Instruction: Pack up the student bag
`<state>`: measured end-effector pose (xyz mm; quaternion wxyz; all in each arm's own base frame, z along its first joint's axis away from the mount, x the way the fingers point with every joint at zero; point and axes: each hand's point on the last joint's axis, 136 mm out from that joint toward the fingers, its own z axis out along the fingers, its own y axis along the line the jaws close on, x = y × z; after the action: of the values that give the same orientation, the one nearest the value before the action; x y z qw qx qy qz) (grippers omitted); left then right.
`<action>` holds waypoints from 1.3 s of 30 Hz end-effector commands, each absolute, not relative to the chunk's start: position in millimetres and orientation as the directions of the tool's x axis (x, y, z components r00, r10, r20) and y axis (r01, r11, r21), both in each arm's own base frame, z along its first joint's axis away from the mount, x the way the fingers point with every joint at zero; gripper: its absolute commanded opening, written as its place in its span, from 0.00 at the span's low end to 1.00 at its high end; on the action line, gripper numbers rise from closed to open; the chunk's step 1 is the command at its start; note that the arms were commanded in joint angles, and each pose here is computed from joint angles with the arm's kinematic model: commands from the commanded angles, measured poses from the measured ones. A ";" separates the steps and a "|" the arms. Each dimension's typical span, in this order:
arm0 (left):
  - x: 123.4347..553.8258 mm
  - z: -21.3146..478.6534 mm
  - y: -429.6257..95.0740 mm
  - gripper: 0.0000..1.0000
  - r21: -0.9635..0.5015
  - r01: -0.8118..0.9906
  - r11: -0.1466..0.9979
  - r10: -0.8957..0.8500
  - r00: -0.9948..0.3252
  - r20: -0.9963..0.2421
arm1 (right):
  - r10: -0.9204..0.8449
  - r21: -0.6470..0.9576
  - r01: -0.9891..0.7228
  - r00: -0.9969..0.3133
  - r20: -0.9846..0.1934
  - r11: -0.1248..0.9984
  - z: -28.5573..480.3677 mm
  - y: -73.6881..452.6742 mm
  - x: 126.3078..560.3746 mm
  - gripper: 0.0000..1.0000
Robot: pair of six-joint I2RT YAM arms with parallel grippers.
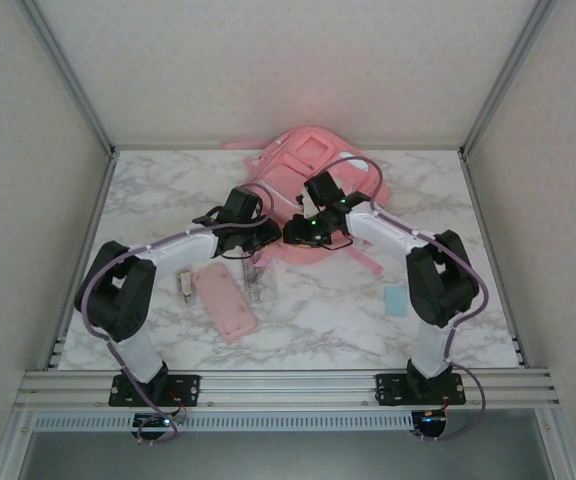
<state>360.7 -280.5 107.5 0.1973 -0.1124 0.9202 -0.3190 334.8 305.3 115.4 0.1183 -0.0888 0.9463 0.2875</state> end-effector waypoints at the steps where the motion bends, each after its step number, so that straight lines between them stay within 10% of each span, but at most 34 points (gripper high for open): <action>1: 361.9 164.6 -284.9 0.33 -0.638 0.054 0.768 -0.284 -0.864 -0.415 | -0.043 0.507 -0.214 -0.944 -0.327 0.835 134.4 286.6 338.9 0.40; 18: 358.6 149.5 -307.8 0.44 -0.345 0.490 0.801 0.299 -0.825 -0.479 | 0.258 0.541 0.067 -0.923 -0.286 0.839 105.1 230.8 368.9 0.44; 39: 368.1 73.6 -322.2 0.44 -0.367 0.458 0.809 0.332 -0.873 -0.358 | 0.288 0.540 0.098 -0.916 -0.281 0.836 92.6 221.8 372.2 0.44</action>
<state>367.5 -309.8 78.6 0.1456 0.1944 0.9467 -0.2116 369.9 227.7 93.3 0.1703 0.0928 0.9422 0.2733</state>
